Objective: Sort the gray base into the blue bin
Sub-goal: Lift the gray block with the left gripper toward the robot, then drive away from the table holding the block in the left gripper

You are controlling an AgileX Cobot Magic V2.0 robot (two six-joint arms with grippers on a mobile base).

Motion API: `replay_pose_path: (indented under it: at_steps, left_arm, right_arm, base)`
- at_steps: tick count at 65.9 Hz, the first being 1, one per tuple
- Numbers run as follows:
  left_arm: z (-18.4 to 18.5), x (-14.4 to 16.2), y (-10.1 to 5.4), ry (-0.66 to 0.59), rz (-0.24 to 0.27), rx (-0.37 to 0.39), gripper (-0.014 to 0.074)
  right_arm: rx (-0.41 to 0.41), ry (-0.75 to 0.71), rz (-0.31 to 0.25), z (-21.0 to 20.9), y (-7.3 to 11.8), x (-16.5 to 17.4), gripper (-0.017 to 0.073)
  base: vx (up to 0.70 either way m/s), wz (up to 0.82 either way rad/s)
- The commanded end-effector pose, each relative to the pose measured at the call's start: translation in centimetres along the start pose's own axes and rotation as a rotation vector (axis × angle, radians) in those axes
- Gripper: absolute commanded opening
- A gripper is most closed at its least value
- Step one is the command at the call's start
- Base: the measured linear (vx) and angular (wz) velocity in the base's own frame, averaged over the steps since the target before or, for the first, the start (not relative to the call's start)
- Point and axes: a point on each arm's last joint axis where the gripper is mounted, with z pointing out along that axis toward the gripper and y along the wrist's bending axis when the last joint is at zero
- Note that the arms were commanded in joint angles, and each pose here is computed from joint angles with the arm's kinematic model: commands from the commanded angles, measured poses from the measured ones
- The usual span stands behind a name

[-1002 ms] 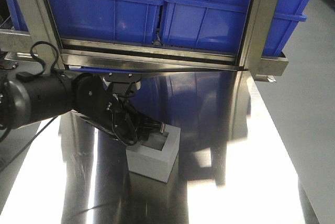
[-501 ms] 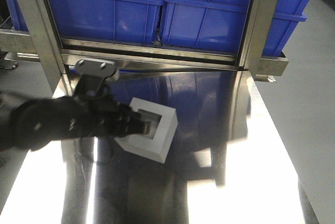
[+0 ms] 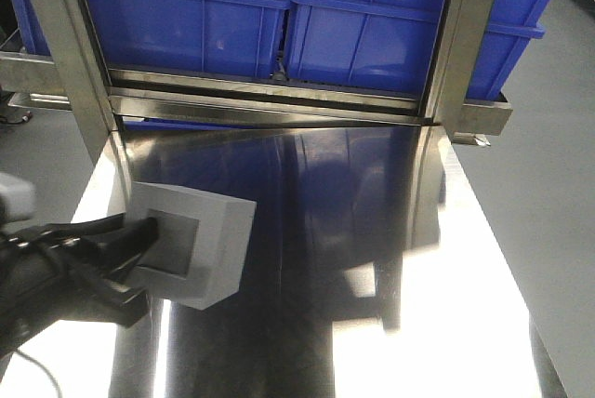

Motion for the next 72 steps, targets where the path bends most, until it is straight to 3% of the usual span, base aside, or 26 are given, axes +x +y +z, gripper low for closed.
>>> replay_pose_path:
  at_steps: [1,26,72]
  left_arm:
    - [-2.3,-2.3,-0.4,-0.199,-0.012,0.036,-0.0006]
    - [-6.6,-2.2,-0.3,-0.341,-0.018,0.076,-0.0006]
    - [-6.5,-2.1,-0.2,-0.328,-0.018,0.075,-0.0006]
  right_arm:
    - [0.002,-0.071,-0.012,0.0,0.0,-0.2,-0.0009]
    - [0.002,-0.071,-0.012,0.0,0.0,-0.2,-0.0009]
    - [0.002,-0.071,-0.012,0.0,0.0,-0.2,-0.0009]
  base:
    - [0.0,0.0]
    - [0.0,0.0]
    - [0.0,0.0]
